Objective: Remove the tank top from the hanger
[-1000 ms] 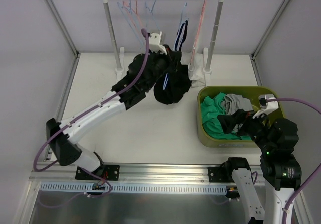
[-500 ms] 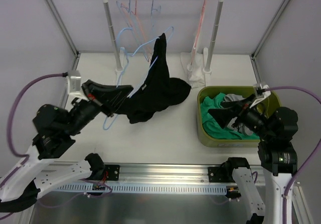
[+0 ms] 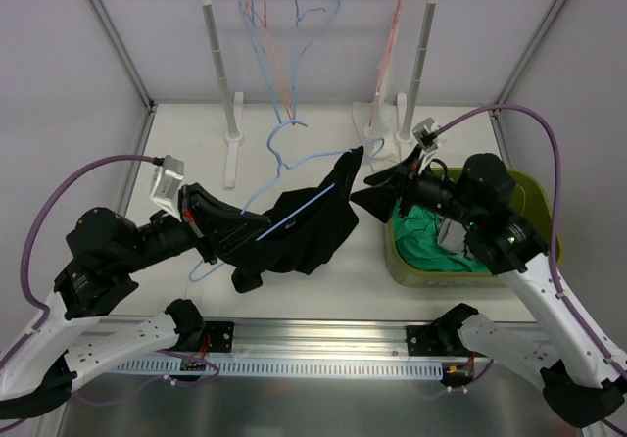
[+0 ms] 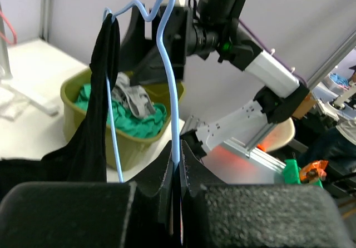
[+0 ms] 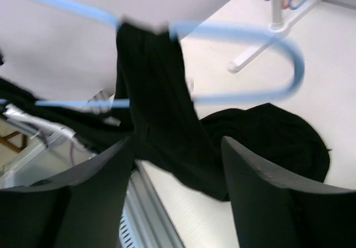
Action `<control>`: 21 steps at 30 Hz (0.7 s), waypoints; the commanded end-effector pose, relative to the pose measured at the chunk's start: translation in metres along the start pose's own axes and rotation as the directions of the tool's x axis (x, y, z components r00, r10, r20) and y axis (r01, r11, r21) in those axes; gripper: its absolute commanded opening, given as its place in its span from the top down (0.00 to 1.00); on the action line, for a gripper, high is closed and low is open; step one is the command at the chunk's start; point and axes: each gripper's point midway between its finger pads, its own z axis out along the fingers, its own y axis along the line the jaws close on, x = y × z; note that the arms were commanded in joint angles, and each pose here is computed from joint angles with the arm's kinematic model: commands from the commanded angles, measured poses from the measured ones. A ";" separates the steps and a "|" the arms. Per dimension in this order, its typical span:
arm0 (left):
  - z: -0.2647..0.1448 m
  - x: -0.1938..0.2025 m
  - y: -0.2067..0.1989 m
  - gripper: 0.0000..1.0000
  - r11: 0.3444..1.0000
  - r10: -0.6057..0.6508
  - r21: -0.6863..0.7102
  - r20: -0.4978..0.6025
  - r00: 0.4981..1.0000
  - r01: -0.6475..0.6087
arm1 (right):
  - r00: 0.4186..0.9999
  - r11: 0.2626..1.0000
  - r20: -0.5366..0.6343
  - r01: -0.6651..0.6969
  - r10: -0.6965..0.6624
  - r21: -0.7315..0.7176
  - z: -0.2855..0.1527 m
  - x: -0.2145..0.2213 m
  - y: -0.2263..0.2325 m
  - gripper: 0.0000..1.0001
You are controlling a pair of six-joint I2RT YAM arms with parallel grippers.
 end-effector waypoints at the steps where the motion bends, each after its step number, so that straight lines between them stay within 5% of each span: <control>1: 0.007 0.003 -0.009 1.00 0.997 -0.057 0.047 -0.018 0.998 0.057 | 0.983 0.990 0.131 0.118 -0.128 0.083 0.015 -0.038 -0.012 0.34; 5: 0.011 0.010 -0.007 1.00 0.996 -0.072 0.050 -0.046 0.996 0.074 | 0.984 0.986 0.107 0.136 -0.146 0.095 0.030 -0.031 -0.019 0.52; 10: 0.010 0.011 0.001 1.00 0.998 -0.064 0.015 -0.030 0.997 0.065 | 0.986 0.986 0.102 0.118 -0.131 0.120 0.034 -0.023 -0.028 0.92; 21: 0.002 0.025 0.030 1.00 0.992 -0.037 -0.121 -0.034 0.999 0.032 | 0.990 0.877 0.091 0.055 -0.112 0.476 0.006 -0.022 -0.097 1.00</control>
